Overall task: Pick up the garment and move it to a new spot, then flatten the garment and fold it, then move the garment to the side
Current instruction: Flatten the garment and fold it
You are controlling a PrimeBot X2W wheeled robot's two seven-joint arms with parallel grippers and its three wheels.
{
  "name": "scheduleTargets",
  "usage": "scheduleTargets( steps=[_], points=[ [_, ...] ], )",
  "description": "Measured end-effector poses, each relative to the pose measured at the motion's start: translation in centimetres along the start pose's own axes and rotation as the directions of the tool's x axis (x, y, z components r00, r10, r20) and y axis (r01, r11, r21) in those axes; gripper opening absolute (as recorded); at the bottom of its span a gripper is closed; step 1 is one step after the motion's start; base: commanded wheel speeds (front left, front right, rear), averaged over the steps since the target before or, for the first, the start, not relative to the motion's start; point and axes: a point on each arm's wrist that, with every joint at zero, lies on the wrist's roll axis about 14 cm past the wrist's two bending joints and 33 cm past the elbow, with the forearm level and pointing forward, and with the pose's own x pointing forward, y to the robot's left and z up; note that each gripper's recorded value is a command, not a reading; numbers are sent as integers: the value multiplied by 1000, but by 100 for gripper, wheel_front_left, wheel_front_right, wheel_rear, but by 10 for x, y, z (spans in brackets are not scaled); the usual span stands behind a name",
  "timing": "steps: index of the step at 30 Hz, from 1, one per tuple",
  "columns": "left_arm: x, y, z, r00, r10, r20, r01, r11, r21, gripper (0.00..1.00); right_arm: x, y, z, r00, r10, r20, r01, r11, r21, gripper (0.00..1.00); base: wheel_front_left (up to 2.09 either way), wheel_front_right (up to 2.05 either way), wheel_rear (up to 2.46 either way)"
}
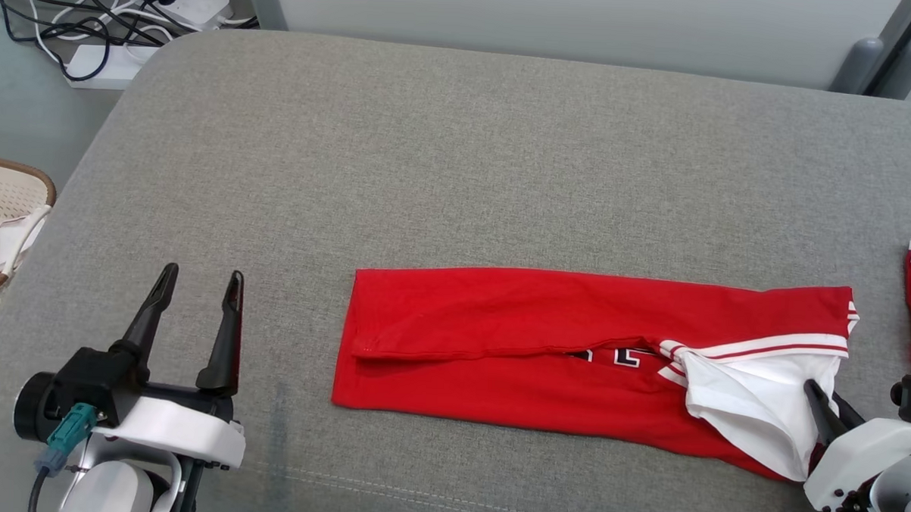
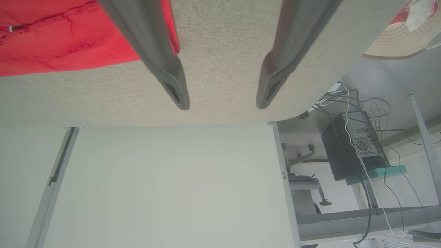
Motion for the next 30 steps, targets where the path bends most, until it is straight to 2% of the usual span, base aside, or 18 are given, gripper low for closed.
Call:
scheduleTargets(
  steps=[8, 13, 17, 20, 24, 30],
  points=[
    [4, -11, -4, 1000, -25, 0, 25, 999, -27, 100, -8, -16, 14, 998, -24, 59, 25, 1000, -11, 0, 0, 0, 0],
    [4, -9, -3, 1000, -26, 5, 26, 1000, -13, 100, -10, -9, 57, 982, 20, 189, -14, 999, -33, 0, 0, 0, 0],
    [4, -9, -1, 1000, -23, 12, 23, 1000, -13, 100, -13, 31, 89, 958, 141, 251, -128, 990, -67, 0, 0, 0, 0],
    [2, -10, 1, 999, -28, 18, 28, 999, -17, 100, -18, 74, 104, 932, 252, 260, -233, 967, -103, 0, 0, 0, 0],
    [0, -11, 1, 999, -28, 19, 28, 999, -24, 100, -22, 129, 105, 899, 377, 224, -351, 924, -151, 0, 0, 0, 0],
    [-5, -7, -2, 1000, -19, 10, 19, 1000, -15, 100, -21, 217, 87, 833, 535, 139, -509, 840, -187, 0, 0, 0, 0]
  ],
)
